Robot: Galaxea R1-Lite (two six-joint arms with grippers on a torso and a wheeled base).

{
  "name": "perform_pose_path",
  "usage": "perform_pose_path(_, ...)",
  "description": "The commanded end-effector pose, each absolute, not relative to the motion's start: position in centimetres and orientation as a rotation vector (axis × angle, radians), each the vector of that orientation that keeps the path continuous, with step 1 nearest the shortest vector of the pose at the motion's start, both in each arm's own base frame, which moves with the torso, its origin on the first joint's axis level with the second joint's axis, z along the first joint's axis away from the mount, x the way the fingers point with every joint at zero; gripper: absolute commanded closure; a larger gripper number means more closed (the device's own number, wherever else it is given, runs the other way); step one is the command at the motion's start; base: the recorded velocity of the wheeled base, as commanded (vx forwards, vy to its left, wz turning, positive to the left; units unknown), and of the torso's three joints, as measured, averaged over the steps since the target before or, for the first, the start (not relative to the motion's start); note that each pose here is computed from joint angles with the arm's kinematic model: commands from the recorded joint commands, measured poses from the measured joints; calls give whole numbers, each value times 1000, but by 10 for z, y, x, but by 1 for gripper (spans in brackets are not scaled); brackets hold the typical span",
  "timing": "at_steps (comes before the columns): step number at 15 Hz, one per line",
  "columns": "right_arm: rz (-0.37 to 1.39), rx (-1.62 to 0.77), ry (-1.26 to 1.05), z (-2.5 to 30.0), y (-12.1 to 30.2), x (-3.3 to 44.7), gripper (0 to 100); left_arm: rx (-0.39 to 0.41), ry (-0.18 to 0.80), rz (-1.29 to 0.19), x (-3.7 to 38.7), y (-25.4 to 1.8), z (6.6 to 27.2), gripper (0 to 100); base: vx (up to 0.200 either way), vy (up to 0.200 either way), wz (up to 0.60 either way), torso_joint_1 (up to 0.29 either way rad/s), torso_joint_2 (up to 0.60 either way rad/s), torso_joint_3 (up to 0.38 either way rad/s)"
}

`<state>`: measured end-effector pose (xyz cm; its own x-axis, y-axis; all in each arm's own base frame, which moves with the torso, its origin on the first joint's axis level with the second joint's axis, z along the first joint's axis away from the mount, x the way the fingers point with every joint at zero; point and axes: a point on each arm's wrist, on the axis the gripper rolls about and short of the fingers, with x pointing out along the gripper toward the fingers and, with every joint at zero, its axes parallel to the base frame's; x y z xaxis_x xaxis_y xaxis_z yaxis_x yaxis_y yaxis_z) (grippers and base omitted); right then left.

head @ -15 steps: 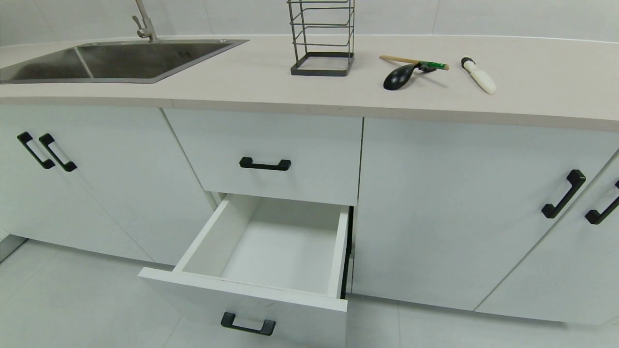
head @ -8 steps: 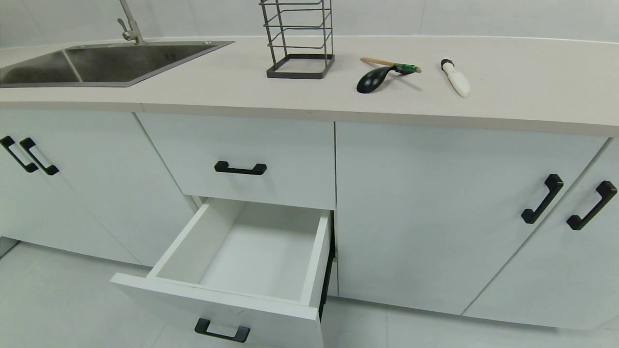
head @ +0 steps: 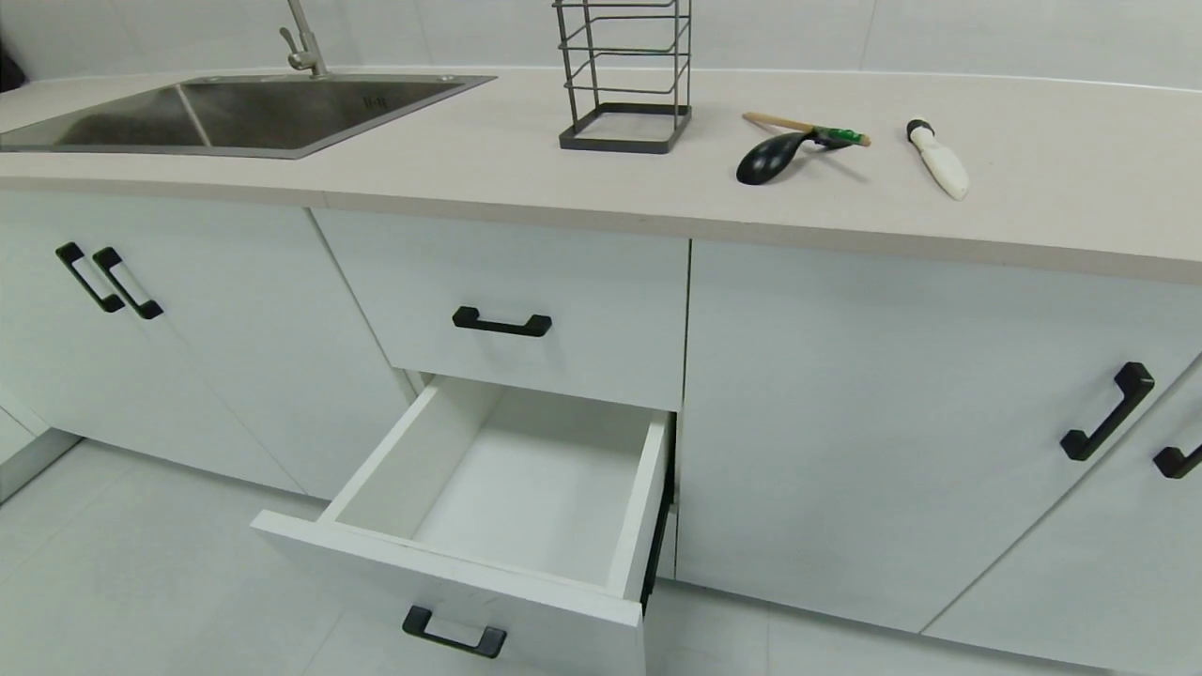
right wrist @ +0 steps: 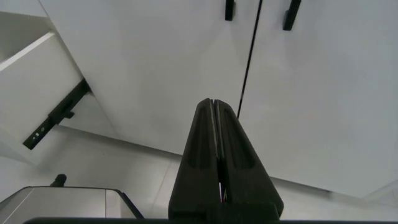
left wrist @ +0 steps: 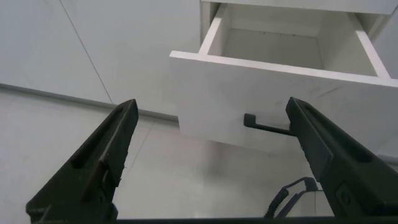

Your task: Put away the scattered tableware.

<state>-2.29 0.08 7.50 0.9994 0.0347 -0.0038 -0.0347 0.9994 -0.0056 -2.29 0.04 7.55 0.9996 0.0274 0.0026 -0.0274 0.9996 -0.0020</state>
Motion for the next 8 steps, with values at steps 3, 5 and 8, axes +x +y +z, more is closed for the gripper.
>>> perform_pose_path(3, 35, -6, 4, 75, 1, -23, 100, -5, -2, 26, -23, 0, 76, 0, 200, 200, 0, -2, 2, 1)
perform_pose_path(5, 34, -6, 4, 75, 1, -23, 100, -6, -2, 28, -23, 0, 76, 0, 200, 200, 0, 10, 7, -2)
perform_pose_path(8, 35, -6, 4, 75, 1, -23, 100, -6, -2, 26, -23, 0, 76, 0, 67, 67, 0, -1, 2, -1)
